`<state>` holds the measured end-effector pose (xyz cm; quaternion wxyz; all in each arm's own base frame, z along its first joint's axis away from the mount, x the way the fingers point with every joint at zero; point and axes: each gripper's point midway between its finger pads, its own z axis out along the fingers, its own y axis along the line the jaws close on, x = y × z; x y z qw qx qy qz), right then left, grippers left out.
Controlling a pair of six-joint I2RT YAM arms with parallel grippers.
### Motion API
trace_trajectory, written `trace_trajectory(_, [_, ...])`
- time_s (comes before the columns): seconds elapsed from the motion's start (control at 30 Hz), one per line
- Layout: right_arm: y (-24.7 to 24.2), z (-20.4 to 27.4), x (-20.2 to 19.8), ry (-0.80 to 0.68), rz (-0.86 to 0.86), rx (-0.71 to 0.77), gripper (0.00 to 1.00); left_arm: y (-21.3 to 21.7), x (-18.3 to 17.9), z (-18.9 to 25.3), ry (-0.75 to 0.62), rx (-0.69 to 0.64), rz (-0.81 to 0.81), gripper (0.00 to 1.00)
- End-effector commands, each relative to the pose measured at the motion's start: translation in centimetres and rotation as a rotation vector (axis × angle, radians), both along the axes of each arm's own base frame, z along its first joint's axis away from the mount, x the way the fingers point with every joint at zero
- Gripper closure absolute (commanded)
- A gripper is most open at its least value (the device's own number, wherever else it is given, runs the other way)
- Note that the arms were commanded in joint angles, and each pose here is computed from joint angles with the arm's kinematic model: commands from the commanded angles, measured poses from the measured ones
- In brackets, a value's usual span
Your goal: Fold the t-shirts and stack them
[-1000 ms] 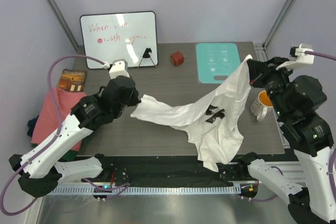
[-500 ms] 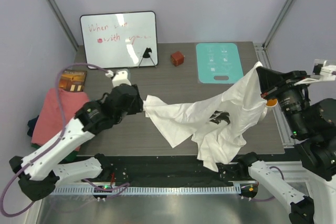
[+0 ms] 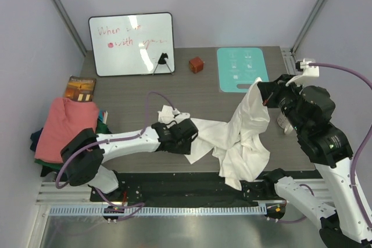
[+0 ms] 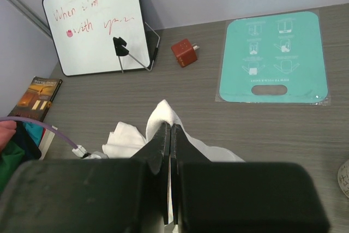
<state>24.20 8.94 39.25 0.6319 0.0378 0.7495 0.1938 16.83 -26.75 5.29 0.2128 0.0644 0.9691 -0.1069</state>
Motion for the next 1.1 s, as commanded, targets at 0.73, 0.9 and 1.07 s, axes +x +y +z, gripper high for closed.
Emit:
trace_trajectory(0.73, [-0.4, 0.9, 0.5, -0.043, -0.025, -0.006, 0.99, -8.6, -3.4, -4.1, 0.029, -0.018, -0.135, 0.53])
trace_trajectory(0.9, [-0.5, 0.9, 0.5, -0.045, -0.031, -0.009, 0.99, -8.4, -4.1, -6.3, 0.066, 0.03, -0.141, 0.78])
trace_trajectory(1.07, [-0.7, 0.7, 0.4, -0.042, -0.037, -0.013, 0.99, -7.7, -4.2, -7.2, 0.08, 0.065, -0.13, 1.0])
